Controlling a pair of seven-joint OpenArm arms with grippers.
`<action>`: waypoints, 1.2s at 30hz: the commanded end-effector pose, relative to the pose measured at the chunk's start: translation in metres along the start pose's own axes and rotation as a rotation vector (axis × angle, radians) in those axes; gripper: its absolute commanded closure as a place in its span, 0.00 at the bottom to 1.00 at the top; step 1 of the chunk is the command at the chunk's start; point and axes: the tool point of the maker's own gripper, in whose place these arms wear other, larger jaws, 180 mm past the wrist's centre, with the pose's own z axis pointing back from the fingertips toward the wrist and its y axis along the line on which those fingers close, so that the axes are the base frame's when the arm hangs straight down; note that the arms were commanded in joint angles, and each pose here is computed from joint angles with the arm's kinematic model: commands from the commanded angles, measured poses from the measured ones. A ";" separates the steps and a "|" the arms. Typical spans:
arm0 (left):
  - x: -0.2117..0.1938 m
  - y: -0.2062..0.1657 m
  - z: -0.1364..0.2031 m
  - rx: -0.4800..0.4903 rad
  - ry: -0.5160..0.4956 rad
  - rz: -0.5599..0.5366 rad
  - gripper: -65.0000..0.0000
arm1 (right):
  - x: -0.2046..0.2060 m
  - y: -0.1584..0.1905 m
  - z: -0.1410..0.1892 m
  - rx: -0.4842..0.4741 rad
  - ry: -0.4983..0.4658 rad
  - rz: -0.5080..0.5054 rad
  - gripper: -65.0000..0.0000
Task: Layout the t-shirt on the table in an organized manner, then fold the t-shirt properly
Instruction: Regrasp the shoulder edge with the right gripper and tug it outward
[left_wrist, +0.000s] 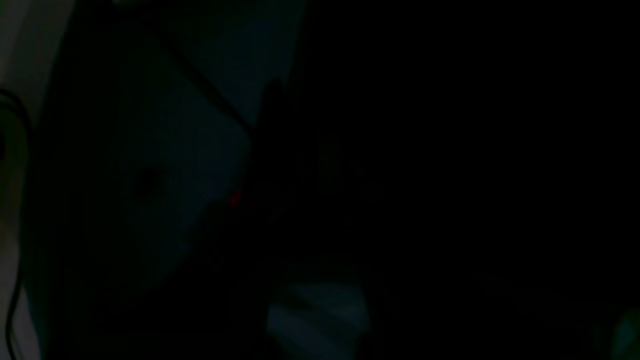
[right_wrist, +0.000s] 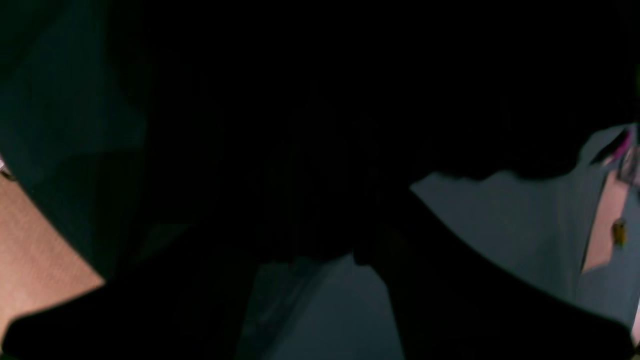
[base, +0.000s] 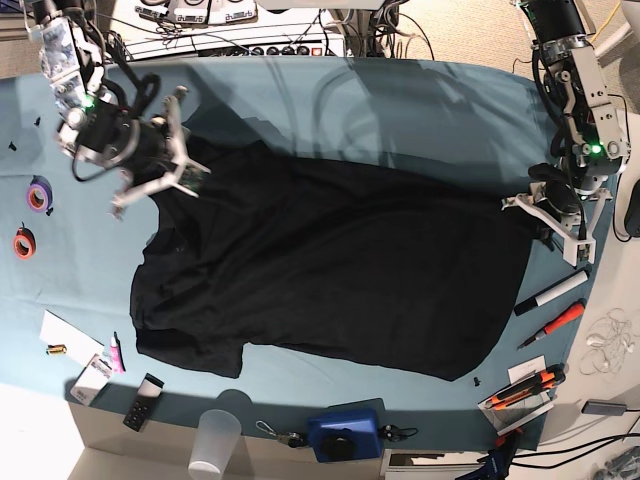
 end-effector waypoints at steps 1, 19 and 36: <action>0.016 0.004 0.003 0.015 -0.050 -0.021 1.00 | 0.006 -0.009 0.004 -0.027 -0.016 0.025 0.74; 0.008 0.021 0.006 0.104 -0.046 -0.080 1.00 | 0.031 -0.024 -0.006 -0.208 -0.070 0.096 1.00; 0.009 0.021 0.006 0.103 -0.051 -0.081 1.00 | -0.001 -0.105 -0.014 -0.445 -0.140 -0.361 1.00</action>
